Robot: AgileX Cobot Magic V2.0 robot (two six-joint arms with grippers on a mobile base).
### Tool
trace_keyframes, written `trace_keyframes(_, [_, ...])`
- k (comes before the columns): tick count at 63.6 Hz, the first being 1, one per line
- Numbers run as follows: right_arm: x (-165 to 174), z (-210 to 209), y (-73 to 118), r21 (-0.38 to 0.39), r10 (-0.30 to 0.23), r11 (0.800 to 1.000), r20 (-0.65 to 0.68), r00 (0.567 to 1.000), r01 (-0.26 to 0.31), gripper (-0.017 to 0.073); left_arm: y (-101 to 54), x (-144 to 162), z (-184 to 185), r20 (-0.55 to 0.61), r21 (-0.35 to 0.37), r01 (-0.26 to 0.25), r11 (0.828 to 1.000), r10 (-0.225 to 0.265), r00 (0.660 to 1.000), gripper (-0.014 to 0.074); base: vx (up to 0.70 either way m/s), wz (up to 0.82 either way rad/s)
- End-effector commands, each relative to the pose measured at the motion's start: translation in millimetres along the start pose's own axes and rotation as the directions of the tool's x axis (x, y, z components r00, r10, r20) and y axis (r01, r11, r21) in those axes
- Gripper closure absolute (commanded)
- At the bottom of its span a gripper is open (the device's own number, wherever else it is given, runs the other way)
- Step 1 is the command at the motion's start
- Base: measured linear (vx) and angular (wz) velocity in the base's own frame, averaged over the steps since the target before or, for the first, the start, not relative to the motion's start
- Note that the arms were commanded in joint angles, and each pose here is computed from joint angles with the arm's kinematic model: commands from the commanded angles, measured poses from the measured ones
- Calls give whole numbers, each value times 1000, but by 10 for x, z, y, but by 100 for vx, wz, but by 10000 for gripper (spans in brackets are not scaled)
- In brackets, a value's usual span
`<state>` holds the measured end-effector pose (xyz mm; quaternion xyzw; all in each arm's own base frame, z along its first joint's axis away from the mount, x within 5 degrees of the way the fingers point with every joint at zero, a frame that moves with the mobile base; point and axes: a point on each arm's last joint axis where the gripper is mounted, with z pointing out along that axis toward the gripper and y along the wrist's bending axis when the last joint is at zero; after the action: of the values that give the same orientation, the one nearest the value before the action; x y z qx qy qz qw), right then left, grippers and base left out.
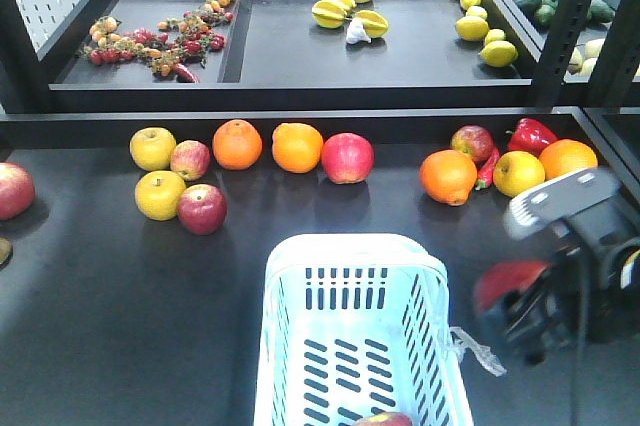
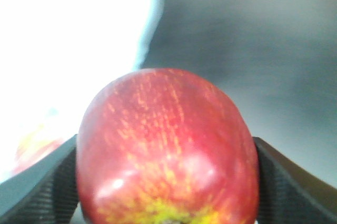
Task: Pick three apples into basket with both arms
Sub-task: 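Carry the second apple over the basket and release it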
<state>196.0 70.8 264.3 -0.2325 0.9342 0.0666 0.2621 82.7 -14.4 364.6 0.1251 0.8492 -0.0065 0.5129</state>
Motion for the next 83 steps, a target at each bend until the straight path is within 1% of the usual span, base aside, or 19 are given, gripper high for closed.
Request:
trace_keyframes(1, [-118, -81, 185, -40, -78, 996, 93, 993, 82, 307, 4, -114, -29, 79, 3, 4, 1000, -4, 997, 8, 0, 0])
trace_keyframes(11, [-184, -44, 509, -143, -129, 978, 156, 979, 152, 307, 4, -114, -29, 79, 3, 4, 1000, -4, 997, 8, 0, 0])
trace_keyframes(21, [-240, 144, 767, -189, -186, 957, 172, 967, 218, 297, 4, -114, -29, 79, 3, 4, 1000, -4, 997, 8, 0, 0])
trace_keyframes(24, [-250, 222, 817, -199, -189, 955, 163, 968, 220, 286, 4, -114, -29, 79, 3, 4, 1000, -4, 997, 8, 0, 0])
trace_keyframes(30, [-257, 409, 890, -211, -196, 952, 130, 972, 220, 236, 4, -114, -29, 79, 3, 4, 1000, -4, 997, 8, 0, 0])
trace_keyframes(40, [-238, 595, 909, -221, -181, 956, 70, 981, 192, 108, 4, -114, -29, 79, 3, 4, 1000, -4, 997, 8, 0, 0])
trace_keyframes(43, [-234, 619, 911, -221, -175, 958, 60, 983, 184, 51, 4, -114, -29, 79, 3, 4, 1000, -4, 997, 8, 0, 0])
trace_keyframes(50, [-239, 618, 910, -220, -165, 960, 64, 984, 175, -43, 4, -114, -29, 79, 3, 4, 1000, -4, 997, 8, 0, 0])
trace_keyframes(55, [-241, 618, 907, -219, -162, 960, 65, 985, 173, -85, 4, -114, -29, 79, 3, 4, 1000, -4, 997, 8, 0, 0])
trace_keyframes(61, [-242, 618, 904, -219, -161, 961, 65, 985, 172, -104, 4, -114, -29, 79, 3, 4, 1000, -4, 997, 8, 0, 0])
trace_keyframes(77, [-210, 557, 898, -224, -156, 962, 30, 987, 159, -89, 4, -114, -29, 79, 3, 4, 1000, -4, 997, 8, 0, 0])
trace_keyframes(80, [-192, 512, 873, -219, -154, 964, 15, 988, 154, -87, 4, -114, -29, 79, 3, 4, 1000, -4, 997, 8, 0, 0])
trace_keyframes(83, [-180, 462, 826, -207, -139, 969, 2, 990, 137, -84, 4, -114, -29, 79, 3, 4, 1000, -4, 997, 8, 0, 0])
